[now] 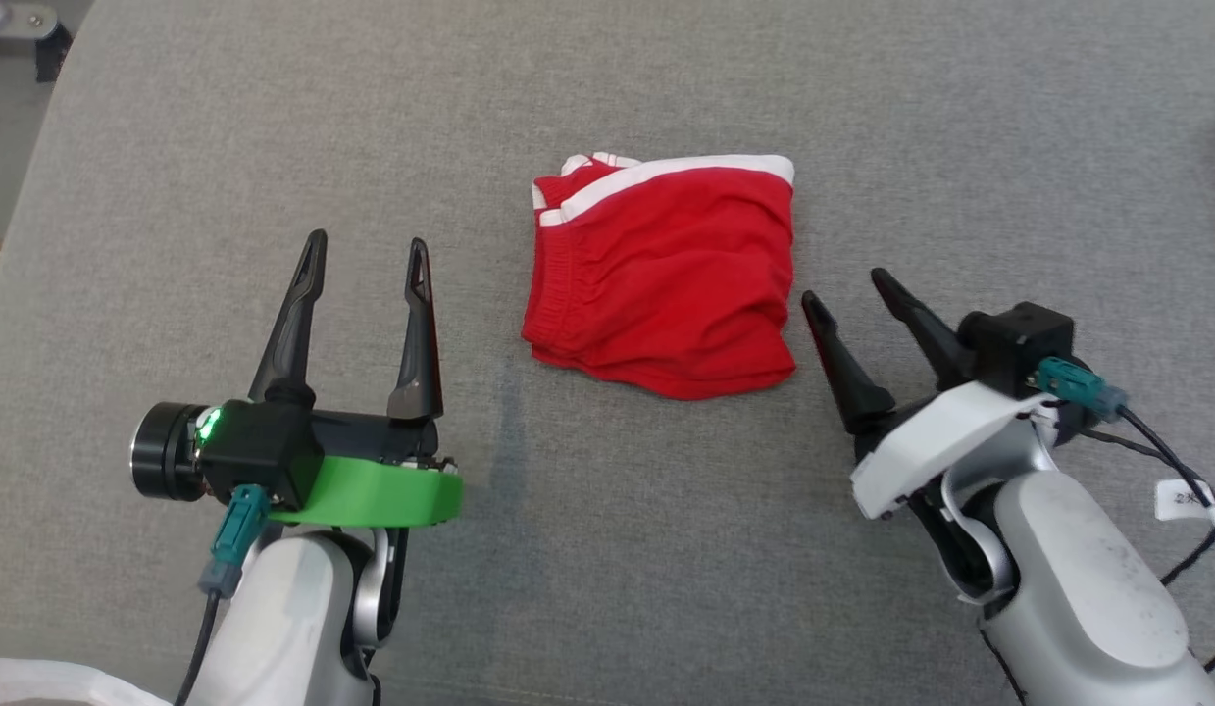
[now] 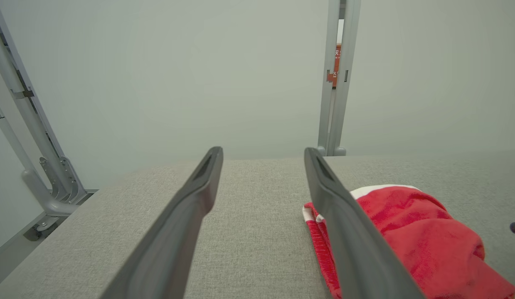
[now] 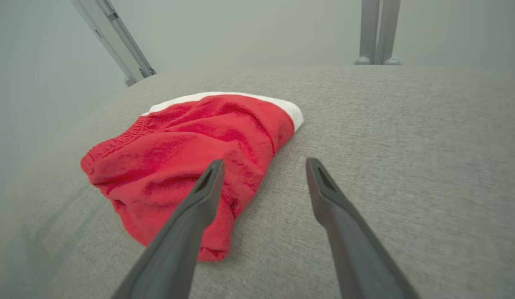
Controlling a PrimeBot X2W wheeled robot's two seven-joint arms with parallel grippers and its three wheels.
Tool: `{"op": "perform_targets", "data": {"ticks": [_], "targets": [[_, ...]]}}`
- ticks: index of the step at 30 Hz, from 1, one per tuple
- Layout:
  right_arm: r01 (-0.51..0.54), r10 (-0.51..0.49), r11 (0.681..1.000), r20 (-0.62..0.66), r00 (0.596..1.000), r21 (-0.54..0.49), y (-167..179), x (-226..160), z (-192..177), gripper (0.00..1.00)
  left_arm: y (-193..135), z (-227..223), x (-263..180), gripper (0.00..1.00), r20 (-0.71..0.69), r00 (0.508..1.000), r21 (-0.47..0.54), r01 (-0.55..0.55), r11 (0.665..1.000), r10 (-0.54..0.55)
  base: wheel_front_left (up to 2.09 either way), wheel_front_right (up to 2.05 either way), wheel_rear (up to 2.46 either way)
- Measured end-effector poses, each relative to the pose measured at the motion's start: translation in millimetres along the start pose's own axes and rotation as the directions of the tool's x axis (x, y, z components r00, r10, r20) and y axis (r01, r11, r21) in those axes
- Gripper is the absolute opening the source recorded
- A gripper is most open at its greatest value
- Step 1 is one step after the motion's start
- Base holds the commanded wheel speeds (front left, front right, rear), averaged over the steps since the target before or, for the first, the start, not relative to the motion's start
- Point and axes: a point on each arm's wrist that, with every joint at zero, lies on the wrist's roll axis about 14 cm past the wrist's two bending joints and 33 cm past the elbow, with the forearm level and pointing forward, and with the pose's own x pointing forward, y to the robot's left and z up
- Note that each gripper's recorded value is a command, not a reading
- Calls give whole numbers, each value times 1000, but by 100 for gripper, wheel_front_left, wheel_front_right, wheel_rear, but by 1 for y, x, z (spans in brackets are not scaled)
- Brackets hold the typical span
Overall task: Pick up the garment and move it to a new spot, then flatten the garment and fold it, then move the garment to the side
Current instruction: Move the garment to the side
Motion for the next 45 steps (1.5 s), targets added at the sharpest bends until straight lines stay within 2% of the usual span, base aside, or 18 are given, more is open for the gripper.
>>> {"op": "perform_targets", "data": {"ticks": [4, 6, 10, 12, 13, 22, 26, 30, 37, 41, 45], "targets": [[-60, 67, 995, -88, 994, 76, 23, 28, -36, 100, 14, -10, -1, 100, -28, 999, 14, -40, 999, 40, 0, 0, 0], [-64, 79, 992, -145, 986, 106, 29, 35, -56, 100, 19, -14, -3, 100, -40, 998, 21, -55, 998, 56, 0, 0, 0], [-50, 77, 988, -192, 978, 144, 30, 46, -70, 100, 29, -17, -6, 100, -49, 996, 40, -77, 996, 79, 0, 0, 0], [-46, 76, 987, -201, 977, 152, 31, 48, -71, 10, 30, -16, -6, 100, -47, 996, 45, -80, 996, 82, 0, 0, 0], [-44, 76, 987, -204, 976, 156, 31, 48, -71, 0, 30, -16, -5, 100, -46, 996, 45, -78, 996, 80, 0, 0, 0], [-22, 41, 991, -143, 989, 132, 19, 32, -54, 0, 18, -16, 2, 100, -31, 999, 47, -33, 998, 34, 0, 0, 0], [32, -19, 994, -120, 993, 107, -8, 7, -49, 0, 4, -17, 9, 100, -19, 1000, 53, 18, 998, -17, 0, 0, 0], [140, -131, 988, -117, 984, 68, -54, -28, -45, 0, -22, -17, 20, 100, -1, 995, 31, 97, 995, -97, 0, 0, 0], [325, -326, 945, -73, 942, -35, -134, -87, -15, 0, -75, -26, 34, 100, 11, 969, -19, 245, 969, -245, 0, 0, 0], [360, -366, 924, -23, 930, -129, -166, -95, 20, 0, -95, -31, 44, 100, 17, 954, -32, 299, 954, -299, 0, 0, 0], [383, -399, 888, -8, 917, -255, -203, -100, 51, 0, -105, -46, 52, 100, -3, 942, -44, 335, 941, -336, 0, 0, 0]]}}
